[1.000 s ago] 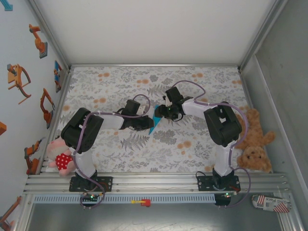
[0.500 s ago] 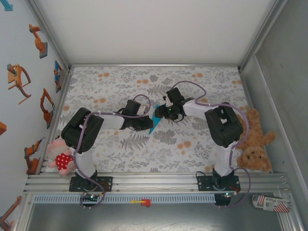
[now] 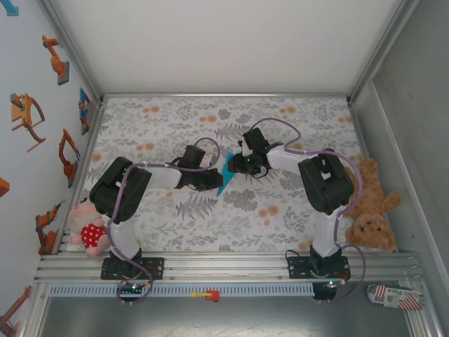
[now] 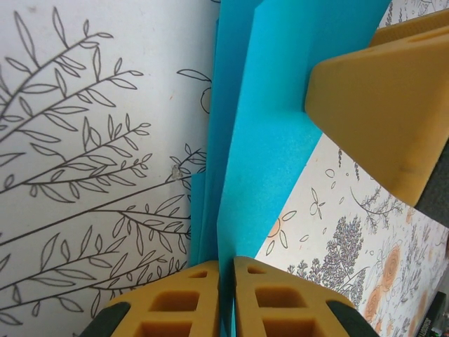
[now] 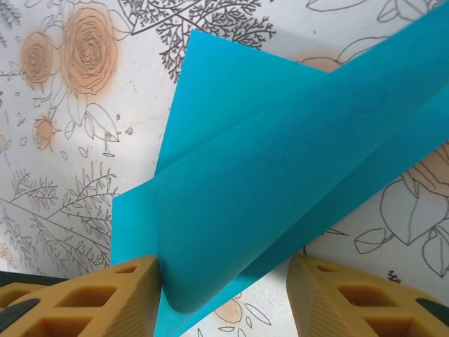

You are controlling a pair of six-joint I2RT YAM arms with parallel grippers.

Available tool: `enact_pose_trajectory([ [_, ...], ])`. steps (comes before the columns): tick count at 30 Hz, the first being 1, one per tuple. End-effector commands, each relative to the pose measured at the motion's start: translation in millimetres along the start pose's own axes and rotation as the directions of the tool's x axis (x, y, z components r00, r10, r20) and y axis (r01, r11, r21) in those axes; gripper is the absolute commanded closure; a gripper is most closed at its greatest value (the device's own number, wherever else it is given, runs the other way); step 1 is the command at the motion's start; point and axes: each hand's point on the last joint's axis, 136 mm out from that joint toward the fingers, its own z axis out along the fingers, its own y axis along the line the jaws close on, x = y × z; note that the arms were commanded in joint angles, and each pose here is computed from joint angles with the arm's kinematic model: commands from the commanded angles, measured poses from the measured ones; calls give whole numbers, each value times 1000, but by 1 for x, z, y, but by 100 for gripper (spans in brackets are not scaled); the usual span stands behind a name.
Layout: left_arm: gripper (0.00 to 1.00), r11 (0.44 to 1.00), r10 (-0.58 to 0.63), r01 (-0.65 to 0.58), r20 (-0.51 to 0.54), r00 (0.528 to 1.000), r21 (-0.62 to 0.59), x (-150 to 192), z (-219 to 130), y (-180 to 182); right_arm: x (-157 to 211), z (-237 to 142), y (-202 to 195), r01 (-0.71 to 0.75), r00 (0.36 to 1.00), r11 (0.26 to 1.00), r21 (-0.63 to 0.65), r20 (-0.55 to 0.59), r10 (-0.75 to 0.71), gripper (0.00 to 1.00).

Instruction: Fold a paper plane with a square sheet of paper (pick it up from the middle)

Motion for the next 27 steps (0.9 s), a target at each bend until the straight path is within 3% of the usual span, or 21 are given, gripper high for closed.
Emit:
enact_pose_trajectory([
  [1, 87, 995, -37, 30, -72, 997, -96, 21, 10, 28, 40, 25, -50, -62, 988, 975, 211, -124, 89, 49],
  [10, 87, 991, -55, 44, -88, 995, -128, 23, 12, 34, 45, 28, -60, -98, 983, 954, 283, -123, 138, 49],
  [14, 87, 990, -59, 46, -95, 994, -133, 23, 12, 35, 28, 11, -35, -90, 992, 977, 192, -69, 105, 48],
  [21, 86, 989, -59, 44, -108, 992, -140, 24, 11, 35, -8, -54, 13, -32, 990, 999, 42, 136, 27, 46],
  [24, 85, 989, -59, 43, -110, 992, -139, 25, 11, 34, -6, -65, 23, -20, 986, 1000, -18, 167, 23, 46],
  [27, 85, 990, -59, 43, -113, 992, -137, 25, 11, 34, -4, -64, 41, -3, 987, 991, -130, 159, 24, 54],
])
